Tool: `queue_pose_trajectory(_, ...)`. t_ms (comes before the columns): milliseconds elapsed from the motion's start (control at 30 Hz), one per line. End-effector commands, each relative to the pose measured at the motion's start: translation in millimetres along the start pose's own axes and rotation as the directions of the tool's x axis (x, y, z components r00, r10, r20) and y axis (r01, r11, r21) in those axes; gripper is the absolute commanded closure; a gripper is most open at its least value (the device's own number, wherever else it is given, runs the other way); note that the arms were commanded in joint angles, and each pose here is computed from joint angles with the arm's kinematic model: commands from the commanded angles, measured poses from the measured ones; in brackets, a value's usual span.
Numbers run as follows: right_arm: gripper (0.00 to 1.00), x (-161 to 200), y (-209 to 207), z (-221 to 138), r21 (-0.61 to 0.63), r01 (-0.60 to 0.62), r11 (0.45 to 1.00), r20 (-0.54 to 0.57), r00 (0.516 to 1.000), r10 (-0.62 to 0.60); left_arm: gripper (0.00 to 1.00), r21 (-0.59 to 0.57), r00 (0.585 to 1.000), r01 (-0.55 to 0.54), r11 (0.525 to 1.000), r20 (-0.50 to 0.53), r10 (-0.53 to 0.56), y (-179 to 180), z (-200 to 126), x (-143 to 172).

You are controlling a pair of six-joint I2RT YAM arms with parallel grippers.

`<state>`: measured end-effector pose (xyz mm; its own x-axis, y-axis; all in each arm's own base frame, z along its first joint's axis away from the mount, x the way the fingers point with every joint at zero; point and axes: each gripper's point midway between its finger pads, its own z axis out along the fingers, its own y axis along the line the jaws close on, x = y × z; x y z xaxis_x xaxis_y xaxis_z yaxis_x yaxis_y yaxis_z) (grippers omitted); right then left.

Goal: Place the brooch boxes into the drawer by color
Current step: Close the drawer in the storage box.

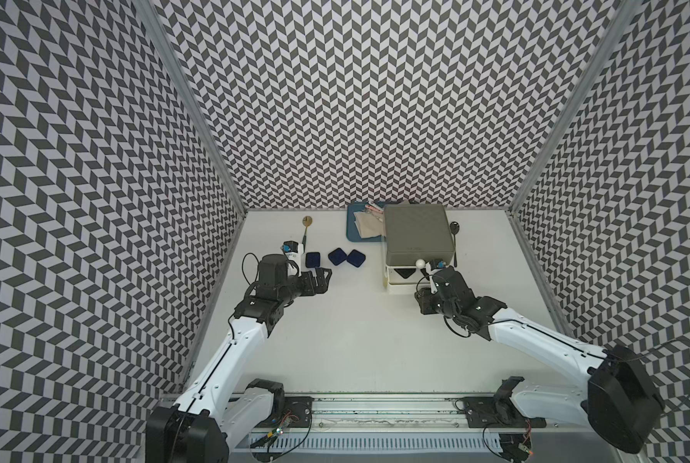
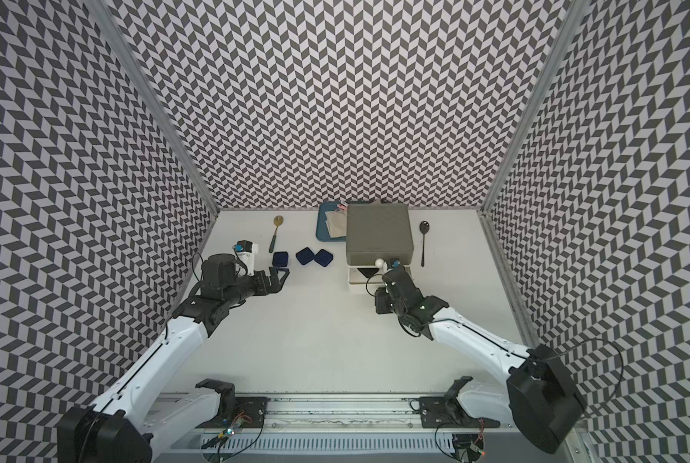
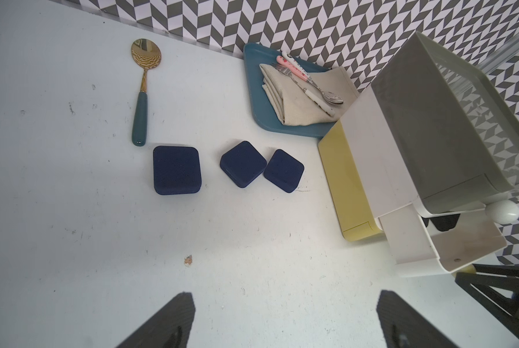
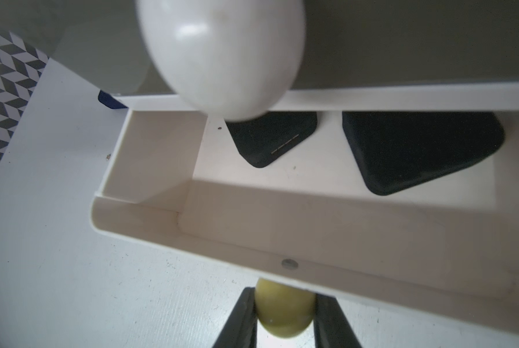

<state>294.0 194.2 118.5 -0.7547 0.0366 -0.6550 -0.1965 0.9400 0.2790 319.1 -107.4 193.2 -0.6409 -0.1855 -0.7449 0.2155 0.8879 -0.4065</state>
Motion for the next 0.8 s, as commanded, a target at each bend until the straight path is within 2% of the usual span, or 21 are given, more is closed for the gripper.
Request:
queue_pose_trajectory(0, 0.83, -40, 15, -1, -0.057, 0.0, 0.998, 0.13, 0.992, 0.007, 0.0, 0.008, 1.0, -0.007, 1.0, 0.001, 0.007, 1, -2, 3)
queue_pose_trajectory(300, 0.83, -50, 14, 7, -0.084, -0.018, 0.996, 0.235, 0.971, 0.038, 0.0, 0.006, 1.0, -0.004, 1.0, -0.005, 0.004, 5, 1, 6)
queue_pose_trajectory(733, 0.83, -42, 10, 6, -0.133, -0.02, 0.991, 0.319, 0.946, 0.062, 0.0, 0.007, 1.0, 0.005, 1.0, -0.012, -0.005, 10, 4, 7)
queue_pose_trajectory(767, 0.74, -46, -1, 5, -0.074, -0.03, 0.997, 0.354, 0.934, 0.055, 0.0, 0.006, 1.0, 0.005, 1.0, -0.013, -0.005, 10, 4, 7)
